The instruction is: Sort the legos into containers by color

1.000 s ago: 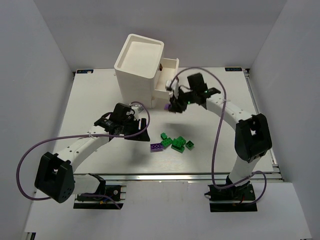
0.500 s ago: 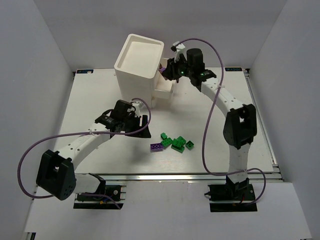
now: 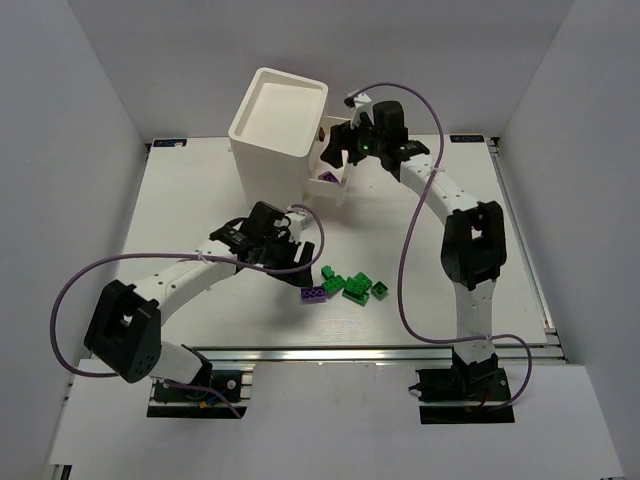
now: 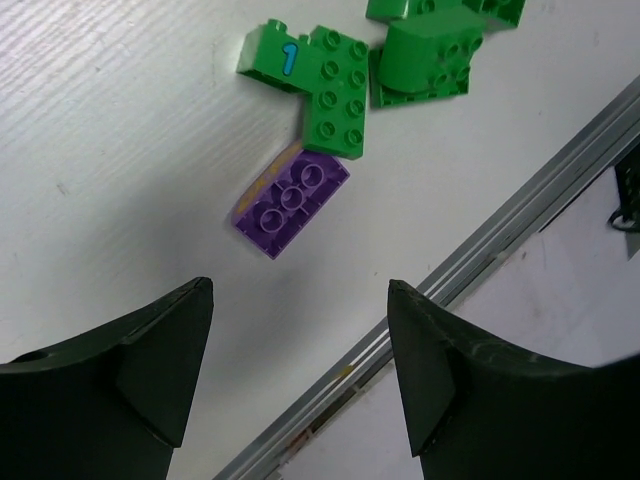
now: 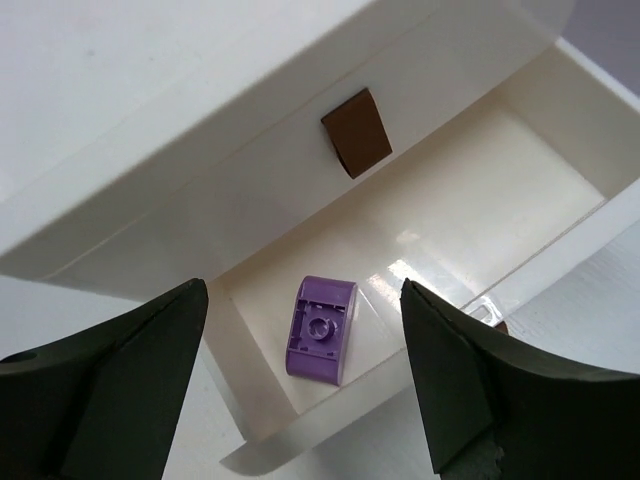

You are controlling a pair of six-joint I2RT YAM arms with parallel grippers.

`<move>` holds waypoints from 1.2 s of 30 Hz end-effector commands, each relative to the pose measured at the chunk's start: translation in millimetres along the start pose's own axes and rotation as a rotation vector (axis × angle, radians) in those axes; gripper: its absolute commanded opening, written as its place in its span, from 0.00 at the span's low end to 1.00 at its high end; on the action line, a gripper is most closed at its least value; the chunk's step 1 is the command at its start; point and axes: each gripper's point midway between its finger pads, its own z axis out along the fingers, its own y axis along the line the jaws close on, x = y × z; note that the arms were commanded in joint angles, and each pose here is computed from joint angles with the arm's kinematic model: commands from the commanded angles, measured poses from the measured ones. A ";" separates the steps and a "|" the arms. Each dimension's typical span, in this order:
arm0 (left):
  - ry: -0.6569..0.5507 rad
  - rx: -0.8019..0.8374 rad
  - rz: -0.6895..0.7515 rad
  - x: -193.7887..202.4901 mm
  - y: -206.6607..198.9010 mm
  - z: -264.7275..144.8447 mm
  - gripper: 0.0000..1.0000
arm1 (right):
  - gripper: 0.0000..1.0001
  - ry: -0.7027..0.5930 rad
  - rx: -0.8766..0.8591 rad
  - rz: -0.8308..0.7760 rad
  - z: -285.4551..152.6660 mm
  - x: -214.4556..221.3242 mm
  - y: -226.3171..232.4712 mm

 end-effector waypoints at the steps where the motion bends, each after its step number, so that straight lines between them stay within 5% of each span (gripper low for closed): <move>1: 0.009 0.046 0.151 -4.1 -12.2 0.5 0.80 | 0.83 -0.139 -0.067 -0.072 -42.3 -64.6 18.8; 11: 0.059 0.008 0.436 0.4 -9.0 38.6 0.83 | 0.85 -0.155 -0.123 -0.046 -107.0 -49.1 -0.7; 22: 0.107 -0.204 0.527 -3.9 21.3 73.6 0.81 | 0.85 -0.173 -0.082 -0.014 -134.4 -42.7 -23.0; 25: 0.110 -0.207 0.518 -0.9 19.9 75.7 0.67 | 0.84 -0.174 -0.064 -0.011 -137.2 -42.1 -30.7; 31: 0.095 -0.173 0.499 1.8 6.3 73.9 0.17 | 0.84 -0.160 -0.057 0.003 -139.6 -35.2 -39.5; 36: 0.013 -0.170 0.448 -21.6 -9.1 45.5 0.06 | 0.86 -0.116 -0.036 -0.040 -141.8 -24.0 -43.7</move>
